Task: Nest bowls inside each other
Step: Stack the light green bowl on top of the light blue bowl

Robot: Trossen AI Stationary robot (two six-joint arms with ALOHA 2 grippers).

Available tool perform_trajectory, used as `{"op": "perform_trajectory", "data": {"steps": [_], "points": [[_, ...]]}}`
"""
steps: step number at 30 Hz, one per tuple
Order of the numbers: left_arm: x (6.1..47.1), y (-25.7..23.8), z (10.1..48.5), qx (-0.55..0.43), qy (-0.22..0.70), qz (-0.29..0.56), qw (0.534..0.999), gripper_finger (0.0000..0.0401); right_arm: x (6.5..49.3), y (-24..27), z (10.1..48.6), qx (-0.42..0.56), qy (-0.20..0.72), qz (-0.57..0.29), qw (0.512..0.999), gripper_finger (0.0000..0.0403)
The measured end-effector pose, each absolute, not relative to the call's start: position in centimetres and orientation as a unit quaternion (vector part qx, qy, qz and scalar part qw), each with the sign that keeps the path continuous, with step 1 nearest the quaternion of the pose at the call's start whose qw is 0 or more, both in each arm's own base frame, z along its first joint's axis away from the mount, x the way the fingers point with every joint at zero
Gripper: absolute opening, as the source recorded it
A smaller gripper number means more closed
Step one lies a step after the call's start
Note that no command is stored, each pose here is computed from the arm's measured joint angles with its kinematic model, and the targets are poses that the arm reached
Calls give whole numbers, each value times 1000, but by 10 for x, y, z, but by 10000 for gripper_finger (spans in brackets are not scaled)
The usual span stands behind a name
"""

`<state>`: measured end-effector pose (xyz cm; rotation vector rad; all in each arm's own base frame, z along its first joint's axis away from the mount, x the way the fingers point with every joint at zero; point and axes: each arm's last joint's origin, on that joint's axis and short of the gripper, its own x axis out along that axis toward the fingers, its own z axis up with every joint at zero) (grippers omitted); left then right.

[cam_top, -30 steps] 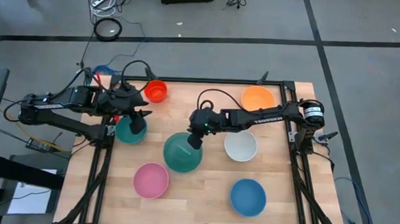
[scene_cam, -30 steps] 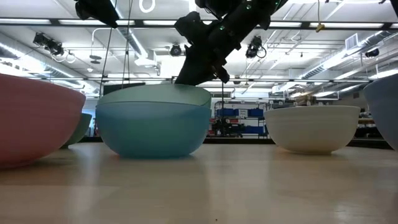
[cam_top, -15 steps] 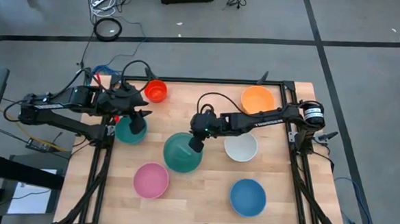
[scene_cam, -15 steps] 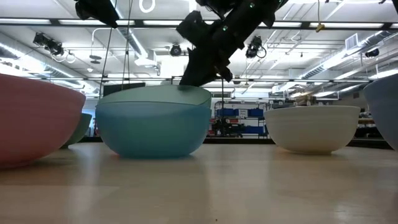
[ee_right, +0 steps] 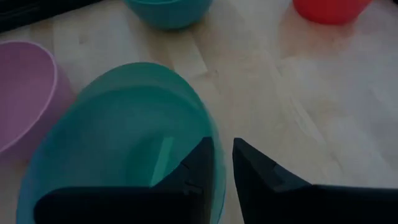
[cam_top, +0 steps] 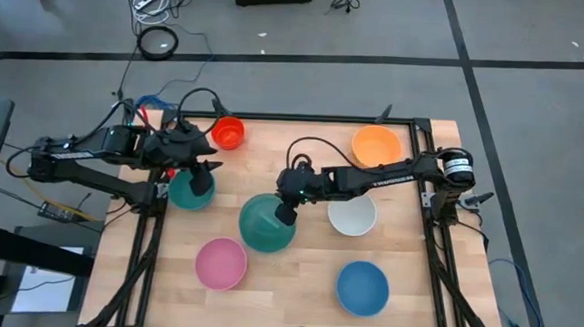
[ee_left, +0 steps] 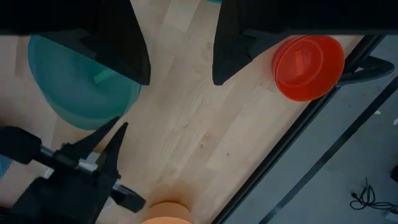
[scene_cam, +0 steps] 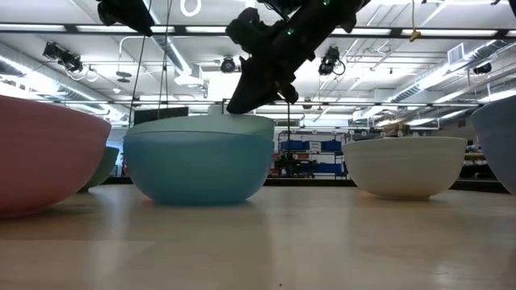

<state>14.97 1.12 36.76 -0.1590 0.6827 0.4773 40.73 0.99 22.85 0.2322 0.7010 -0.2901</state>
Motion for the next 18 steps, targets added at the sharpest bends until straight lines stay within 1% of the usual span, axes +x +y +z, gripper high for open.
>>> {"op": "perform_trajectory", "data": {"steps": [18], "points": [[150,11,367,-77,332,232,911,182,412,14,201,129,385,-142,903,38]]}}
